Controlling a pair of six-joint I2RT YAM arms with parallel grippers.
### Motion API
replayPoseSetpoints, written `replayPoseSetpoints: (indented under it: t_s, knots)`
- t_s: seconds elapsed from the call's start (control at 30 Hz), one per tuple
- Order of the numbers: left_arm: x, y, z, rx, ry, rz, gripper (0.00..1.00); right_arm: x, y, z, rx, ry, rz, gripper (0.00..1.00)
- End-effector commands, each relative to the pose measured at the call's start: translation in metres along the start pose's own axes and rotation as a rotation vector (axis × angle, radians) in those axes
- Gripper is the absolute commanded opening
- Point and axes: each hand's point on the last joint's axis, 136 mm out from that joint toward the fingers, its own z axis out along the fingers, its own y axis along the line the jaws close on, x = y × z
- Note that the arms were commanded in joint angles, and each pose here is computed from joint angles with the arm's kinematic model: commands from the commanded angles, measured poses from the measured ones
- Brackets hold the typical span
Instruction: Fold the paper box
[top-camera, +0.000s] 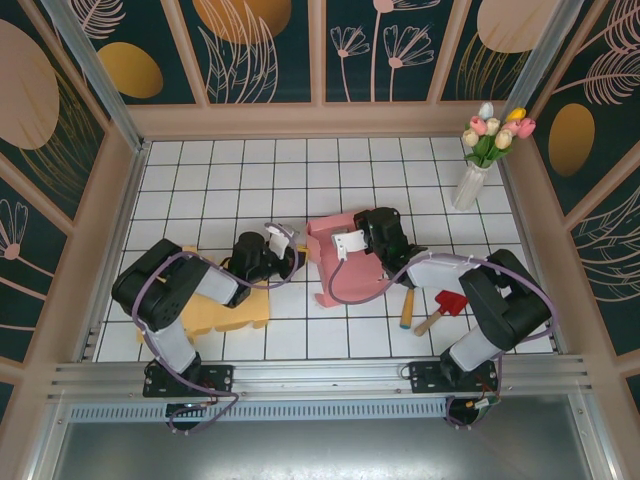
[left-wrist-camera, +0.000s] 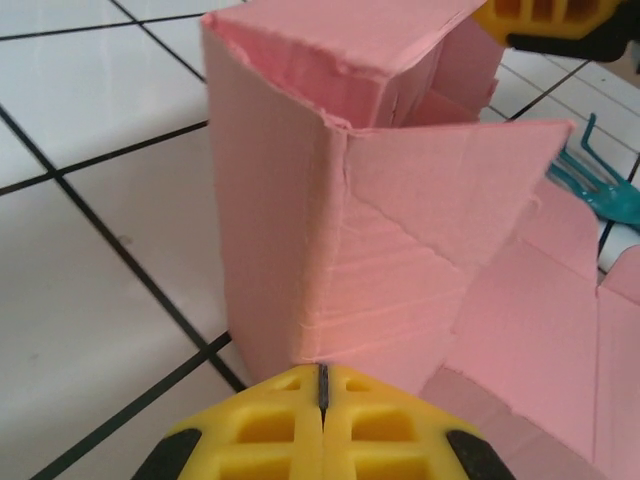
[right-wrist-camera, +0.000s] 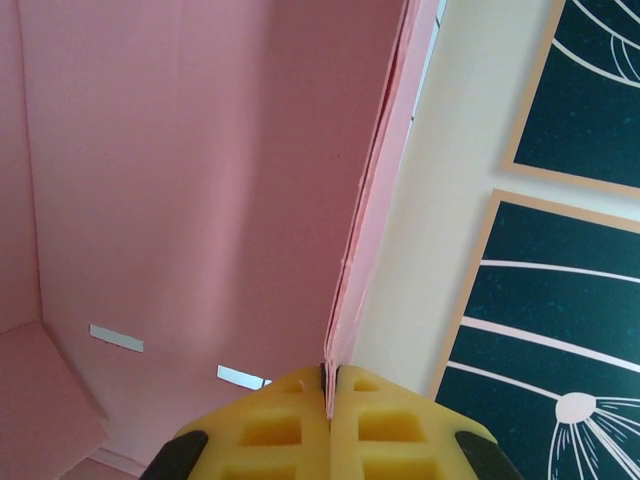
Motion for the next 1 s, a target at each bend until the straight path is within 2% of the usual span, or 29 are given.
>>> replayPoseSetpoints:
  t_s: [0.0, 0.27, 0.47, 0.53, 0.6, 0.63, 0.8, 0.97]
  knots:
    - [-0.018, -0.013, 0.004, 0.075, -0.046, 0.021, 0.00, -0.004, 0.055, 0.001, -0.192, -0.015, -0.069, 0.00]
    - [-0.019, -0.023, 0.004, 0.138, -0.044, -0.001, 0.00, -0.004, 0.056, 0.001, -0.194, -0.015, -0.069, 0.00]
    - [-0.012, -0.030, -0.009, 0.153, -0.051, -0.004, 0.00, -0.005, 0.056, 0.001, -0.196, -0.014, -0.070, 0.00]
    - [-0.010, -0.030, -0.011, 0.148, -0.051, -0.004, 0.09, -0.005, 0.057, 0.000, -0.198, -0.013, -0.071, 0.00]
    - [-0.008, -0.029, -0.012, 0.142, -0.048, -0.007, 0.24, -0.005, 0.059, 0.001, -0.203, -0.012, -0.078, 0.00]
    - [-0.008, -0.027, -0.011, 0.137, -0.047, -0.006, 0.25, -0.004, 0.059, 0.001, -0.204, -0.008, -0.080, 0.00]
    - [-0.007, -0.018, 0.000, 0.102, -0.026, -0.014, 0.24, -0.005, 0.062, 0.001, -0.213, -0.009, -0.088, 0.00]
    - [-0.011, -0.007, -0.006, 0.025, -0.039, 0.012, 0.20, -0.006, 0.062, 0.000, -0.213, -0.010, -0.091, 0.00]
